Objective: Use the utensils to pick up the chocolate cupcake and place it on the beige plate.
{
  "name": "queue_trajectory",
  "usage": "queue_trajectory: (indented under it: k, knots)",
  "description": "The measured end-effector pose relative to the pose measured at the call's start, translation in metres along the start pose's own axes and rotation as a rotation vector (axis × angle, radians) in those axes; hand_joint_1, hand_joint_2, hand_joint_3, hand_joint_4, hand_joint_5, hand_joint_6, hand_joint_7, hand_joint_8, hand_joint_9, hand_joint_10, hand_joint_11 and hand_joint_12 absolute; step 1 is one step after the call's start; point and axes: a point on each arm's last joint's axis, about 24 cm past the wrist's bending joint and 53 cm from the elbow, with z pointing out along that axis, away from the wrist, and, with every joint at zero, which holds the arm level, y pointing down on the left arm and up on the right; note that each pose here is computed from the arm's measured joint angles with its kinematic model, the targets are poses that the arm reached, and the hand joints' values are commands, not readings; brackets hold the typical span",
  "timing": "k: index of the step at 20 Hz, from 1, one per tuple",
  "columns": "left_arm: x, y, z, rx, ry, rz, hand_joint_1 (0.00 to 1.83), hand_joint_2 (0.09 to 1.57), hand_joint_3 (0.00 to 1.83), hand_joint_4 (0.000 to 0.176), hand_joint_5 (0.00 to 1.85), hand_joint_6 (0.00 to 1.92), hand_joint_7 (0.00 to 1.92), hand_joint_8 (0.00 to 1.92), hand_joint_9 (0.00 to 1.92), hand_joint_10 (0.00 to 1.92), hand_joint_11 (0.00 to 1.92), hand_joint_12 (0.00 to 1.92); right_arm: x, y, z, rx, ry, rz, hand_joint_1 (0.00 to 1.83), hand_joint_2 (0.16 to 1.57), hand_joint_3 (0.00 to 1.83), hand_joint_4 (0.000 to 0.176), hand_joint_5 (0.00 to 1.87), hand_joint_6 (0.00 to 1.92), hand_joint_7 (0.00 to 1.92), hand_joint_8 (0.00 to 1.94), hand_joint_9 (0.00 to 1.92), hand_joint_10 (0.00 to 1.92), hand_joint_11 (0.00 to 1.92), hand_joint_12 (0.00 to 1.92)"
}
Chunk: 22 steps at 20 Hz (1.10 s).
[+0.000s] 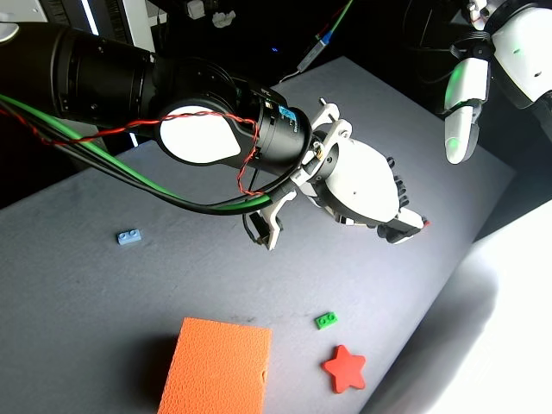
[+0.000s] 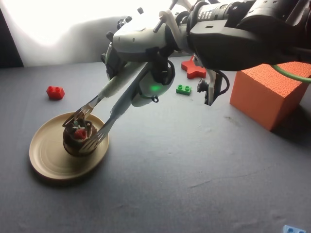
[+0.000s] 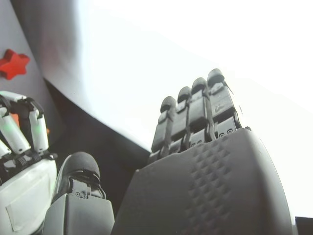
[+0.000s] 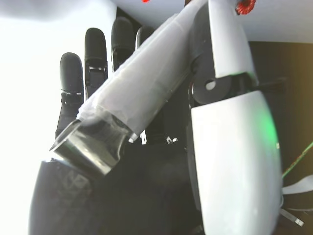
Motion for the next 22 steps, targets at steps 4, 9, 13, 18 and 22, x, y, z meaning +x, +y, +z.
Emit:
queue_trajectory:
  k: [4,9,13,18,22]
  knots:
    - [0.0,0.0,0.0,-0.001,0.0,0.0,0.0,1.12,0.0,0.0,0.03,0.0,0.0,0.0,0.0,0.0,0.0,0.0,-0.002,-0.004,-0.002,0.005,-0.005,0.005,1.09,1.08,0.0,0.0,0.86,0.12,0.82,0.0,0.59,0.27,0.07,1.35]
    - [0.0,0.0,0.0,-0.001,0.0,0.0,0.0,1.13,0.0,0.0,0.06,0.01,0.02,0.01,0.0,0.0,0.0,0.0,-0.004,-0.003,-0.002,0.002,-0.01,0.005,1.08,1.09,0.0,0.0,0.81,0.17,0.8,0.0,0.59,0.21,0.07,1.37]
    - [0.0,0.0,0.0,-0.001,0.0,0.0,0.0,1.13,0.0,0.0,0.04,0.0,0.0,0.0,0.0,0.0,0.0,0.0,-0.007,-0.007,-0.012,0.005,-0.016,0.007,1.07,1.09,0.0,0.0,0.78,0.11,0.8,0.0,0.59,0.21,0.07,1.39]
    - [0.0,0.0,0.0,0.0,0.0,0.0,0.0,1.13,0.0,0.0,0.06,0.01,0.03,0.01,0.01,0.0,0.0,0.0,-0.032,0.007,-0.034,-0.03,-0.069,0.0,1.05,1.1,0.0,0.0,0.78,0.09,0.82,0.02,0.61,0.22,0.04,1.37]
    - [0.0,0.001,0.0,-0.002,0.0,0.0,0.0,1.12,0.0,0.0,0.04,0.0,0.01,0.0,0.0,0.0,0.0,0.0,-0.029,0.012,-0.05,-0.041,-0.065,0.001,1.06,1.1,0.0,0.0,0.77,0.08,0.8,0.01,0.59,0.21,0.04,1.37]
